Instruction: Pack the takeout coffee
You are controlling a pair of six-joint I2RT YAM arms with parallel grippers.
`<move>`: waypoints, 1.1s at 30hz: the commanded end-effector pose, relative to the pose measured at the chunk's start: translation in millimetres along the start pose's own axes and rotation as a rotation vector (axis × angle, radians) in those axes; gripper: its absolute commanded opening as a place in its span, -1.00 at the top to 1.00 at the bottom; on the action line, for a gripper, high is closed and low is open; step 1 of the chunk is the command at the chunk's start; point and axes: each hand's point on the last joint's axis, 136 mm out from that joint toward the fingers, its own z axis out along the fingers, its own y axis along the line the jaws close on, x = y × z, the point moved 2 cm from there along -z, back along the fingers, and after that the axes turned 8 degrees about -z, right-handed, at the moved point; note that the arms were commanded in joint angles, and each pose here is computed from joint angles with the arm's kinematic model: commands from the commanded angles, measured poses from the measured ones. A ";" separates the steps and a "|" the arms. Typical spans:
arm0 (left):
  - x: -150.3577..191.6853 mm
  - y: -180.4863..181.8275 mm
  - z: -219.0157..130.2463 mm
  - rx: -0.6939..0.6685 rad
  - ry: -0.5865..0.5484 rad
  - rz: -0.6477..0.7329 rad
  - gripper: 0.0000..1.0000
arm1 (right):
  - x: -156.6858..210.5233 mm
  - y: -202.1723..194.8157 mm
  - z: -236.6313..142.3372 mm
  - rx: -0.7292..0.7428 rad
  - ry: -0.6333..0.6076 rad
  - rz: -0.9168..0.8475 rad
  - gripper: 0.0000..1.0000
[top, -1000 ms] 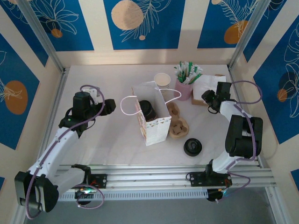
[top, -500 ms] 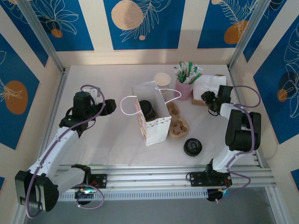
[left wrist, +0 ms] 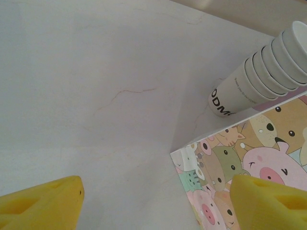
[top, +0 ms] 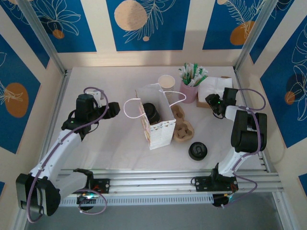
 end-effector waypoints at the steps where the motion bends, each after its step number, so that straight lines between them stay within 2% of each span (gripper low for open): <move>1: 1.8 -8.0 2.3 0.038 0.010 -0.008 -0.60 | -8.7 8.6 0.8 -0.040 -0.022 -0.003 0.07; 33: 3.5 -7.5 6.1 0.042 0.018 -0.010 -0.60 | -22.8 -5.4 12.2 -0.113 -0.153 0.114 0.13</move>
